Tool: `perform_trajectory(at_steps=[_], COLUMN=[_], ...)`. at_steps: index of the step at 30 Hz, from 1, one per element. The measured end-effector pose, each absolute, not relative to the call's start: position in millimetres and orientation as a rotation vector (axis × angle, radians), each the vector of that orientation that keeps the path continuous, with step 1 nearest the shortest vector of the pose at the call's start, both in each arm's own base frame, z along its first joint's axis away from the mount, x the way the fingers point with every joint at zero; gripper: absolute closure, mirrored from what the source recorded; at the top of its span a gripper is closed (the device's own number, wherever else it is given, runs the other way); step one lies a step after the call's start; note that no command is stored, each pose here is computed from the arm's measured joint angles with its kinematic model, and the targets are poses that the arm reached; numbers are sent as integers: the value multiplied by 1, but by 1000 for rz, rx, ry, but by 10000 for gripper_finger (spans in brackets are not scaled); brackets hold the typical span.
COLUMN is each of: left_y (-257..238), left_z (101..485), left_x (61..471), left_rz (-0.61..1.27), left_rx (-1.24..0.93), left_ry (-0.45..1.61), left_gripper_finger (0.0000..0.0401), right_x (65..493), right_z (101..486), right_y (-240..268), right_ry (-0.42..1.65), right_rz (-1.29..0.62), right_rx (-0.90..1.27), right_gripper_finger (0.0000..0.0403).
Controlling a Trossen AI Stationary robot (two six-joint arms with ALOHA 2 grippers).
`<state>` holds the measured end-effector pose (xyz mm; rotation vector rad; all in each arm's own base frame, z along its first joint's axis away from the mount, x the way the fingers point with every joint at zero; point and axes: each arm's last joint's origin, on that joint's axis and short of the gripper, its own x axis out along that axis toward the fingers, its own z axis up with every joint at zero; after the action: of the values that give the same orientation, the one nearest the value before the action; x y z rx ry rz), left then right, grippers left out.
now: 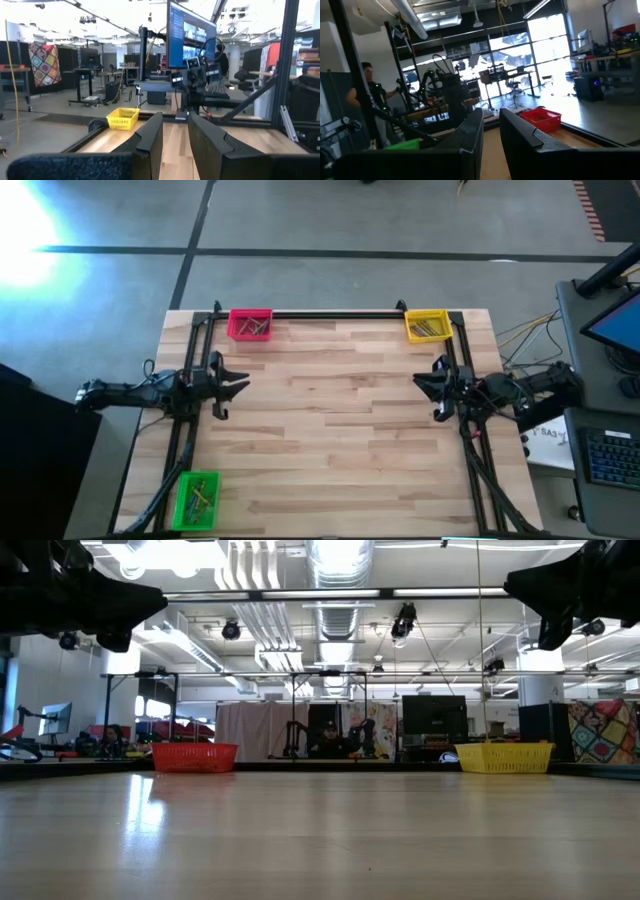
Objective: Sort crayons
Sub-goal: Return to Home Position
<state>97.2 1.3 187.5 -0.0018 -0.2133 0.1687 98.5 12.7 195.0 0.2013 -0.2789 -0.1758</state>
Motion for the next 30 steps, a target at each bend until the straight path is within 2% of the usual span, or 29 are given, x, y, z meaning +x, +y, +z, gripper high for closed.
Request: perform_trajectory(at_steps=[9, 17, 22, 30], left_y=[2, 0, -1, -1], left_z=[173, 169, 167, 166], left_x=[100, 98, 100, 101], left_rz=[188, 114, 93, 95], left_rx=[-97, -71, -34, -33], left_ry=[-70, -36, -10, 7], left_gripper_finger=[326, 326, 326, 326], right_x=[104, 105, 105, 101], right_z=[183, 181, 168, 168], right_y=[12, 12, 12, 12], right_ry=[-163, -132, -11, -18], right_rz=[-137, -141, -152, -147], right_rx=[225, 201, 165, 166], right_gripper_finger=[349, 349, 349, 349])
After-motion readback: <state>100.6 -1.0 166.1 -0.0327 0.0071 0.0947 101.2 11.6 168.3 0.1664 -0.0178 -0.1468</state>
